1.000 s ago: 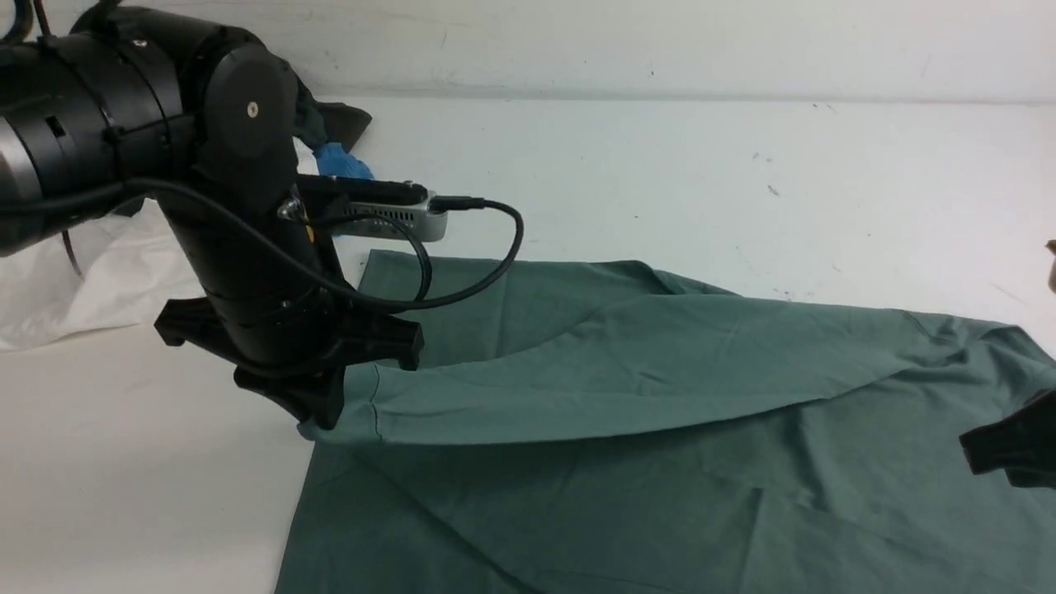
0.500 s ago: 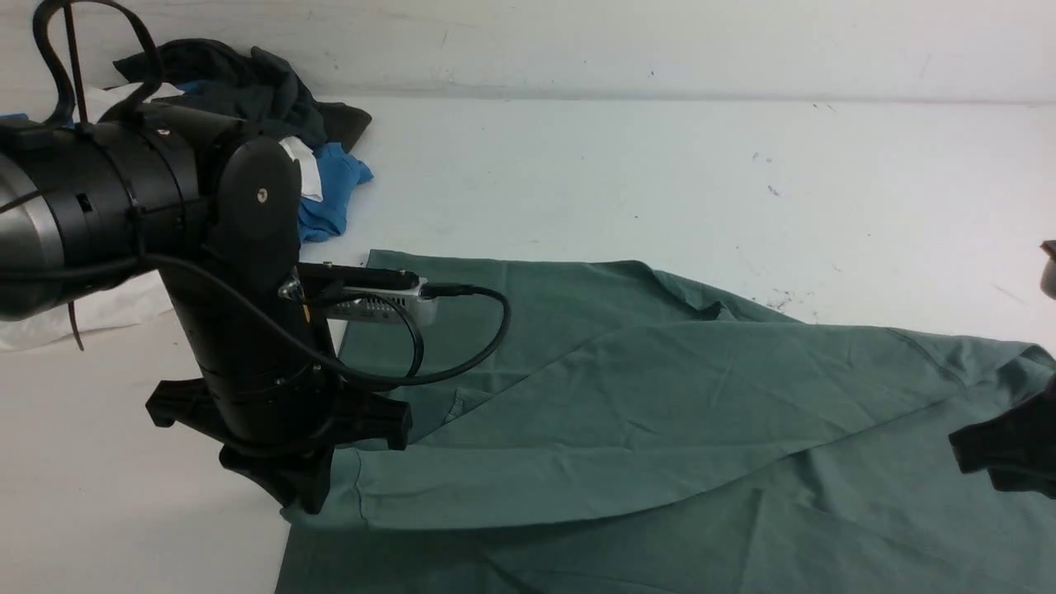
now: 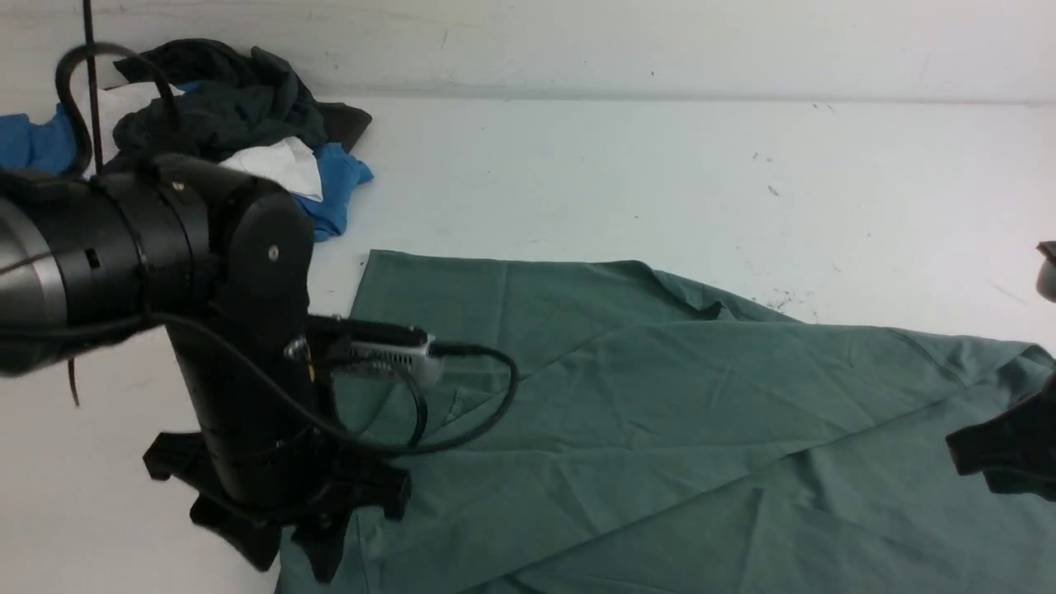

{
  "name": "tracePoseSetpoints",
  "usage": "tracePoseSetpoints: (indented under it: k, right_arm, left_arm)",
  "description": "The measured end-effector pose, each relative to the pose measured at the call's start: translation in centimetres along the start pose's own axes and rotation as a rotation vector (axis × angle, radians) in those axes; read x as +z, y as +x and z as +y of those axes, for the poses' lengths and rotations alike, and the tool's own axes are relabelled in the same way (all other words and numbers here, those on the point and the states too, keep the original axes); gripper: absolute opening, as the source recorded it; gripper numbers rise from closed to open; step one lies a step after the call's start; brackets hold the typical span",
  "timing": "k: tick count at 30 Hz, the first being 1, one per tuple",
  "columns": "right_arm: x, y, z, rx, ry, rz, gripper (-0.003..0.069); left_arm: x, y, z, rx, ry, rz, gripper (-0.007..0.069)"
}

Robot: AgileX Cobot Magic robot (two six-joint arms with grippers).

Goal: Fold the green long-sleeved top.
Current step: Use both arms simultaneously to clamp the lower edge of the clothing fabric

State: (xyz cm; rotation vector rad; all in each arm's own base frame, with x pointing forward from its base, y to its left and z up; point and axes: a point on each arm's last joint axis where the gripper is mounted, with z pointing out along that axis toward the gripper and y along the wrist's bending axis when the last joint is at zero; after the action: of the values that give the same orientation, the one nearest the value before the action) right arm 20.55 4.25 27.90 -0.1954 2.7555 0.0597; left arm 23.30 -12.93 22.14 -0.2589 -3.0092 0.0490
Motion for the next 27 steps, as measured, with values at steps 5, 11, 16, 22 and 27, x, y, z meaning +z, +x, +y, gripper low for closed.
tracePoseSetpoints:
  k: [5, 11, 16, 22, 27]
  right_arm:
    - [0.0, 0.1, 0.0, -0.025, -0.004, 0.011, -0.0009]
    - [0.0, 0.2, 0.2, -0.043, -0.027, 0.020, -0.0009]
    - [0.0, 0.2, 0.4, -0.038, -0.047, 0.016, -0.0009]
    - [0.0, 0.1, 0.7, -0.045, -0.073, 0.012, -0.0009]
    - [0.0, 0.1, 0.8, -0.045, -0.087, 0.011, -0.0009]
  left_arm:
    - [2.6, 4.8, -0.1, 0.008, -0.024, 0.043, 0.0147]
    - [3.9, 8.4, 1.5, -0.115, -0.005, -0.011, 0.0001]
    - [4.8, 10.1, 1.9, -0.189, 0.050, -0.011, -0.0004]
    - [6.3, 10.7, 2.0, -0.218, 0.083, -0.021, 0.0045]
    - [6.3, 10.4, 2.2, -0.211, 0.068, -0.053, 0.0193]
